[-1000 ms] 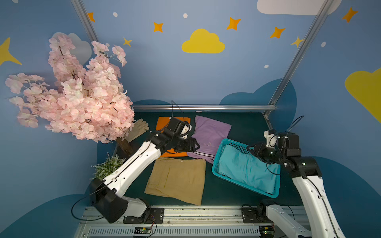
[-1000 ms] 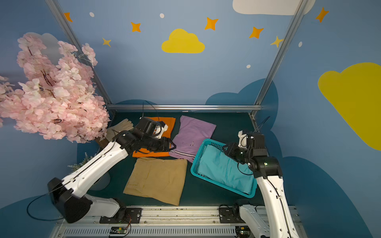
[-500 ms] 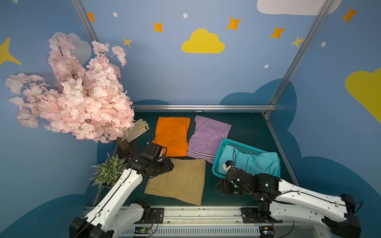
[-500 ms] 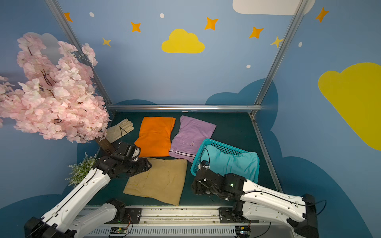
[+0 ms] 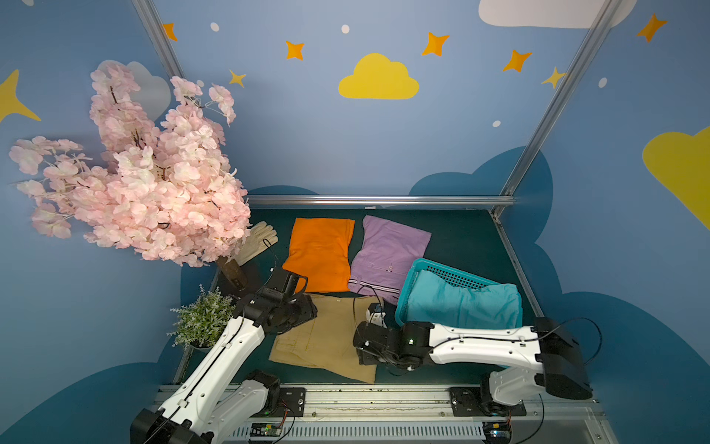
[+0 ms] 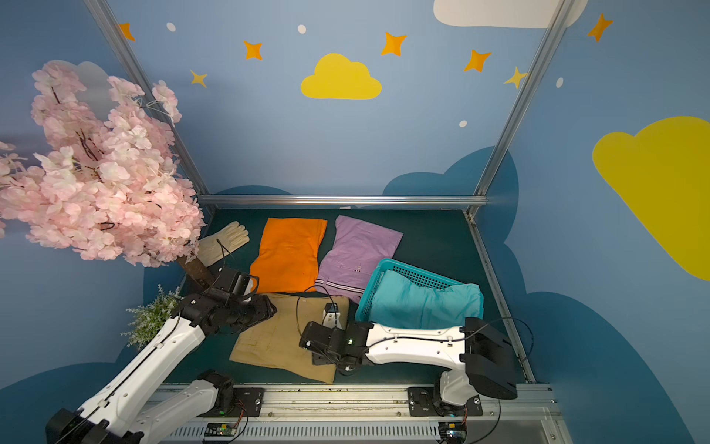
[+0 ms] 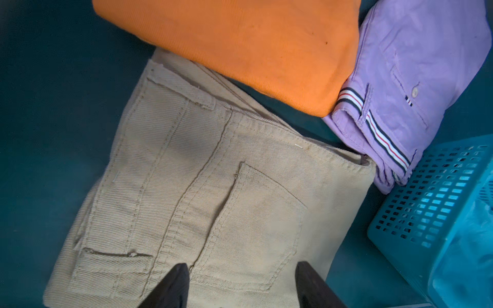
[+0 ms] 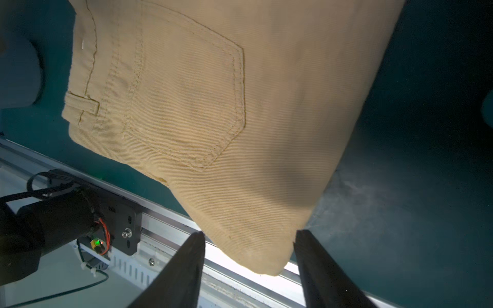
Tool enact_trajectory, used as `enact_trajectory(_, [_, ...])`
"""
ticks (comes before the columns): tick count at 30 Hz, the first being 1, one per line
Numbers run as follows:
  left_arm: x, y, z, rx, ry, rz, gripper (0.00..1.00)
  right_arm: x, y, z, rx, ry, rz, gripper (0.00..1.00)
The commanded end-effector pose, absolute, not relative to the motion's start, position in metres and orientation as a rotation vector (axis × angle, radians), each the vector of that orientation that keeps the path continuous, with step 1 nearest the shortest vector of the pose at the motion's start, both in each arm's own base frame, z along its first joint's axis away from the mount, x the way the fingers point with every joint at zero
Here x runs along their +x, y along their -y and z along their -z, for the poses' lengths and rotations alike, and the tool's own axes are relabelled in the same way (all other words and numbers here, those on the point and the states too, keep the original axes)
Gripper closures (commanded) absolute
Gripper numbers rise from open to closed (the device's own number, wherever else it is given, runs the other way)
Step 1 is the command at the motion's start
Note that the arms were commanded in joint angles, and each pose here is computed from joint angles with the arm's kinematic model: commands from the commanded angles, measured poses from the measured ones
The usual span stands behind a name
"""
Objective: Put the folded long pants in the basket
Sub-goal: Adjust the basket at the center of the board.
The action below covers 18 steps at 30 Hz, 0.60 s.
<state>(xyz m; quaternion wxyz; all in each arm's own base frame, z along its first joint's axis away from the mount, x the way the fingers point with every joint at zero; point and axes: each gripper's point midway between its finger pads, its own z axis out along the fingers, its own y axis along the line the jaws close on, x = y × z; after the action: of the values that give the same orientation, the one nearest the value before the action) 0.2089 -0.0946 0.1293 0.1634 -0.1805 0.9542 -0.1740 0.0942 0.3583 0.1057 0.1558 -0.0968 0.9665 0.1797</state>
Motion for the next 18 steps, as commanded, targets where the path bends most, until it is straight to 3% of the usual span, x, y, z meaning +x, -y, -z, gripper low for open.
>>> enact_trajectory(1, [0.207,0.096,-0.128,-0.528,-2.722,0.523,0.33,0.098,-0.349,-0.097,-0.302,-2.81,-0.312,0.41])
enact_trajectory(18, [0.207,0.1,-0.12,-0.506,-2.754,0.551,0.33,0.134,-0.296,-0.035,-0.086,-2.908,-0.125,0.4])
